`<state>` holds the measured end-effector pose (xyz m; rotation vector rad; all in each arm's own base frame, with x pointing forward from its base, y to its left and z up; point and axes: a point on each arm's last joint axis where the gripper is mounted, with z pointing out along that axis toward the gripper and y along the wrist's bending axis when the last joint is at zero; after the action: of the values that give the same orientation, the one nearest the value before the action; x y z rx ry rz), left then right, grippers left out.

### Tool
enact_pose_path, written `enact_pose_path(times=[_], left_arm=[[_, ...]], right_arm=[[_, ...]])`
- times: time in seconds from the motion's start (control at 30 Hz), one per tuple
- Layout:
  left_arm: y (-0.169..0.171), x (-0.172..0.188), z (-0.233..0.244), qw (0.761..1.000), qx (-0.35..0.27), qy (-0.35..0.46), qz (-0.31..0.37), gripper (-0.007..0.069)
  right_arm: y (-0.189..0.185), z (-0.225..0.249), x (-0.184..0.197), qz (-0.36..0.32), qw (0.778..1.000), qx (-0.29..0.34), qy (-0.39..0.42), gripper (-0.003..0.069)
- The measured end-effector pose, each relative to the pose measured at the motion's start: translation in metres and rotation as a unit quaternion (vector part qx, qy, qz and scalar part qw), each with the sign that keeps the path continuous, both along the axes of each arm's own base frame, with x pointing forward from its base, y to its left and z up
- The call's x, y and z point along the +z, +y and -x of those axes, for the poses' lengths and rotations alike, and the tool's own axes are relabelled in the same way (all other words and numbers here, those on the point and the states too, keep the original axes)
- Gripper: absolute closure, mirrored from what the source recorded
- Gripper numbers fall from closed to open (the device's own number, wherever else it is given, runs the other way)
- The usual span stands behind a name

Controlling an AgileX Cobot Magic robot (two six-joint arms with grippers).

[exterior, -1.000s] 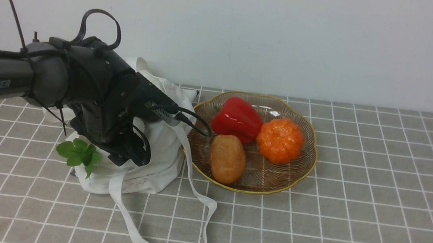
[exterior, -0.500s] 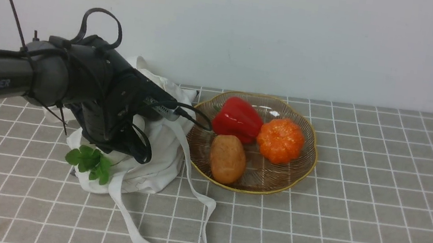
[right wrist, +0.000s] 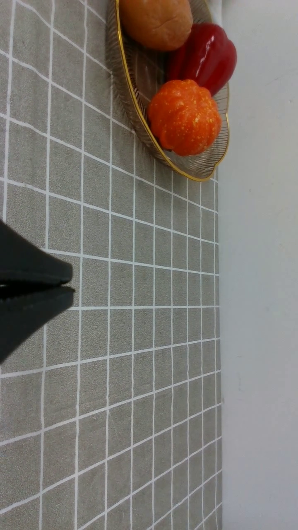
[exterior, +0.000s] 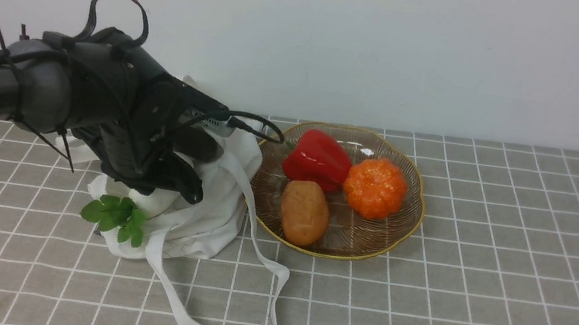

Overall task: Take vegetables from bag on grey coffee tablecloth place on plate.
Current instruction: 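Take the vegetable out of the bag and place it on the dish with the left gripper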

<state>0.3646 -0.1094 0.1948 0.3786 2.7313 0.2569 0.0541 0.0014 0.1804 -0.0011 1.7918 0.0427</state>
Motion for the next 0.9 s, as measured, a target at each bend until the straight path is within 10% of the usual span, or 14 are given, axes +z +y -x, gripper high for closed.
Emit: enact_pose_path(times=[0.33, 0.9], left_arm=[[-0.008, -0.026, -0.014, 0.999, -0.018, -0.019, 0.018, 0.0070], [-0.006, -0.040, -0.013, 1.000, 0.010, 0.001, 0.009, 0.0175]], right_arm=[[0.000, 0.000, 0.000, 0.000, 1.000, 0.000, 0.000, 0.0674], [0.000, 0.000, 0.000, 0.000, 1.000, 0.000, 0.000, 0.0674]])
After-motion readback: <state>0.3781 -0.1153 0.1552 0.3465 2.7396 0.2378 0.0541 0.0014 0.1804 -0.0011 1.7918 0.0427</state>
